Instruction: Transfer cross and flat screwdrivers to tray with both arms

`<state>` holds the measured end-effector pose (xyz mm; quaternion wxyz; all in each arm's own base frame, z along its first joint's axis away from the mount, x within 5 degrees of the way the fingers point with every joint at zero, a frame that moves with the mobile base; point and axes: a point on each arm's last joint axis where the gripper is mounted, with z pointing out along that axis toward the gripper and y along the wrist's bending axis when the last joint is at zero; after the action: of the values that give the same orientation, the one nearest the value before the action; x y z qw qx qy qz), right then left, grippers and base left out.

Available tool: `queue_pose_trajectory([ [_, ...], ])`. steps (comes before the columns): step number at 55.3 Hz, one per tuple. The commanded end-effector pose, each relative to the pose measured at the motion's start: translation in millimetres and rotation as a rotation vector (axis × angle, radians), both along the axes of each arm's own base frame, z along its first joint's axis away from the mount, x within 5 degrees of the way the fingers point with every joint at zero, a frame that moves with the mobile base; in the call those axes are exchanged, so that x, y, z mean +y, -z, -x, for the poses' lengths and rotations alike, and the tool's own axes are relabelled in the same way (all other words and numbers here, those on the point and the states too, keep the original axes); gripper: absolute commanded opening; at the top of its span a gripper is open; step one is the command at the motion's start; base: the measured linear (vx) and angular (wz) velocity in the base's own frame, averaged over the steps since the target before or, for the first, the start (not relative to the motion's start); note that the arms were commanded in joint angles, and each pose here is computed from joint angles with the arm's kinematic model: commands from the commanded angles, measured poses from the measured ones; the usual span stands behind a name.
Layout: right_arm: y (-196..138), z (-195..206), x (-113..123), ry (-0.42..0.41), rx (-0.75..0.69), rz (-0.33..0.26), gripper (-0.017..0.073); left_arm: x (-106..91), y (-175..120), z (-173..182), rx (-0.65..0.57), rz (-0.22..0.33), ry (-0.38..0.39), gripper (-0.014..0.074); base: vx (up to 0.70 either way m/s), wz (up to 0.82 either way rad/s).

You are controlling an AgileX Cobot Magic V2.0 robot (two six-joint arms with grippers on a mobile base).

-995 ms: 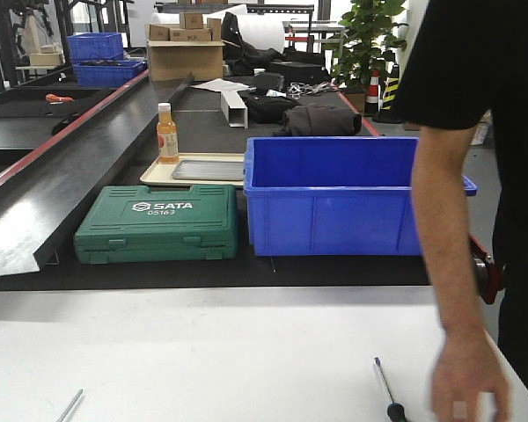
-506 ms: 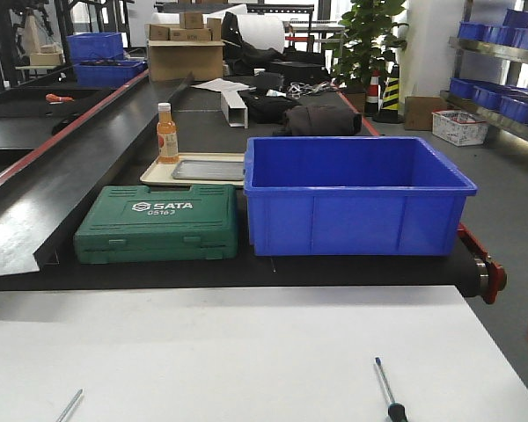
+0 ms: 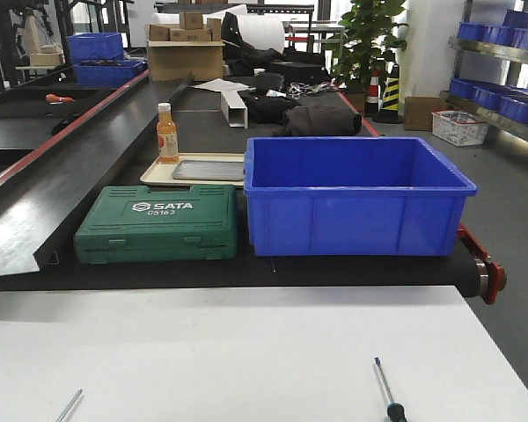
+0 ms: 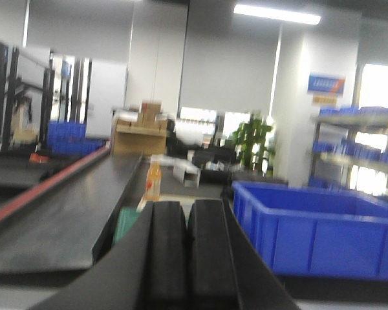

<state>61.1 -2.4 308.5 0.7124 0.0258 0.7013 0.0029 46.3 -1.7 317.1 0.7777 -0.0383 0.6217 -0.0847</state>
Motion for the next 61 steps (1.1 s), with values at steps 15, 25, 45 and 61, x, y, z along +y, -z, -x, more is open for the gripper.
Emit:
queue_pose_trajectory([
  [15,11,-57,-3,0.011,0.292,0.028,0.0099,-3.4,21,-63,0.362,-0.017,-0.003,0.0323,0.00,0.00],
  [25,25,-75,-3,0.009,0.402,0.027,0.0267,-5.0,36,-86,0.488,-0.023,-0.002,0.0421,0.00,0.00],
  [45,49,-98,-4,0.008,0.570,0.022,0.0384,-3.7,53,-150,0.962,-0.207,-0.019,0.0546,0.00,0.00],
  [61,50,-99,-4,0.007,0.576,0.022,0.0384,-7.4,75,-236,1.230,-0.379,0.048,0.0545,0.00,0.00],
])
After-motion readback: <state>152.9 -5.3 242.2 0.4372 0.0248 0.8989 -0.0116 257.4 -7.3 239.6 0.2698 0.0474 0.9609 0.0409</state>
